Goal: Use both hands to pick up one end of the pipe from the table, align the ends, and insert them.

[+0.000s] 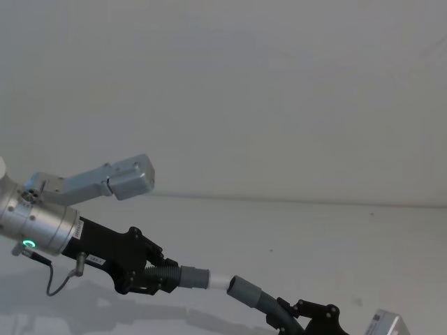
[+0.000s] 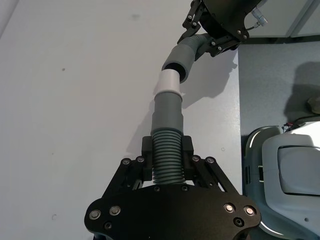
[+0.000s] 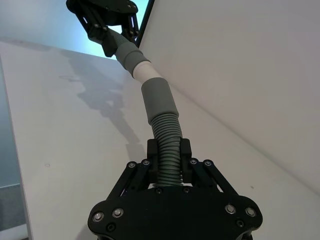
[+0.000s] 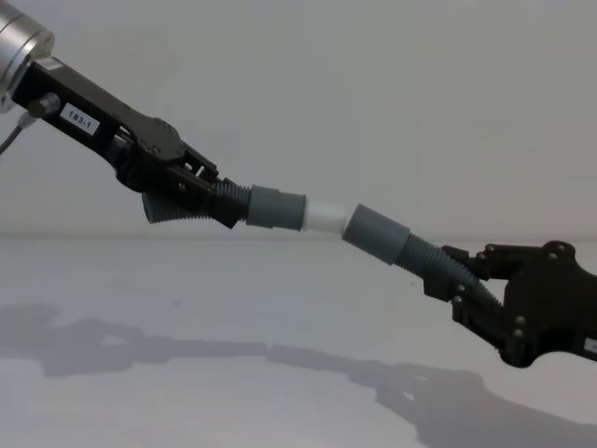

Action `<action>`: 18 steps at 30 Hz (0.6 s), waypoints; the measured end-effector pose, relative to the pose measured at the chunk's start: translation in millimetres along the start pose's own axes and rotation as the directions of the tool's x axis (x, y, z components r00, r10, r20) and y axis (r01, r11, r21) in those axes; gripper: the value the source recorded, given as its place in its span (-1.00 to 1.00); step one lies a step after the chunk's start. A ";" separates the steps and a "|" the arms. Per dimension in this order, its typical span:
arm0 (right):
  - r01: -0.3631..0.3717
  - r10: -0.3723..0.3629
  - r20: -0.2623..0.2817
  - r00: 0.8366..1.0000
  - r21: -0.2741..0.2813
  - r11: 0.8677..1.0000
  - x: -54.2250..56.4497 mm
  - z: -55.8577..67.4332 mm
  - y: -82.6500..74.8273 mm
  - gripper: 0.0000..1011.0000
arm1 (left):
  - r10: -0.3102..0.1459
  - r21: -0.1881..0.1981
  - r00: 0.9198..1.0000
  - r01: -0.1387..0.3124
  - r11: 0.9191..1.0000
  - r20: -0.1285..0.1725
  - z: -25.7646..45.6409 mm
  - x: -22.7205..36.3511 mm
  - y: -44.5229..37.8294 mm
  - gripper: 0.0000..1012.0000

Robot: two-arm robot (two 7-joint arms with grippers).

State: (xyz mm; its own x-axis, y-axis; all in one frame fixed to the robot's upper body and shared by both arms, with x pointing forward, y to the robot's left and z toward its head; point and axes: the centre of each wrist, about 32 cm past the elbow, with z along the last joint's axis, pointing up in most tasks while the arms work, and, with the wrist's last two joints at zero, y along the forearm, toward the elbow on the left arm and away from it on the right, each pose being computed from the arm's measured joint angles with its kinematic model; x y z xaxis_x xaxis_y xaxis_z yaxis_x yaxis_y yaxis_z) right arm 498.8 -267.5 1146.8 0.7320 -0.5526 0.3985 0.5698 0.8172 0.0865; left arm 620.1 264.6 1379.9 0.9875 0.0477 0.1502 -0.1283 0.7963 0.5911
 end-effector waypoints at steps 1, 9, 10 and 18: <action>0.000 0.000 0.000 1.000 0.000 1.000 0.0 0.0 0.0 -0.55 | -0.002 0.000 1.000 0.002 1.000 0.000 -0.1 0.4 -0.3 -0.42; 0.000 0.000 0.000 1.000 0.000 1.000 0.0 0.0 0.0 -0.55 | -0.009 -0.004 1.000 0.009 1.000 0.002 0.3 2.5 -0.7 -0.42; 0.000 0.000 0.000 1.000 0.000 1.000 0.0 0.0 0.0 -0.55 | -0.010 -0.004 1.000 0.010 1.000 0.003 0.4 2.9 -0.7 -0.42; 0.000 0.000 0.000 1.000 0.000 1.000 0.0 0.0 0.0 -0.55 | -0.016 -0.006 1.000 0.016 1.000 0.006 1.1 4.1 -0.5 -0.42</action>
State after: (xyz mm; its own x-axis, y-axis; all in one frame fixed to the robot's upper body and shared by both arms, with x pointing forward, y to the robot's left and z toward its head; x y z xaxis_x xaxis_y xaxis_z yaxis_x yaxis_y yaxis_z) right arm 498.8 -267.5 1146.8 0.7320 -0.5526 0.3985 0.5698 0.8172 0.0864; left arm 624.1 263.7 1381.1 0.9888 0.0313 0.1457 -0.1121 0.8007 0.5885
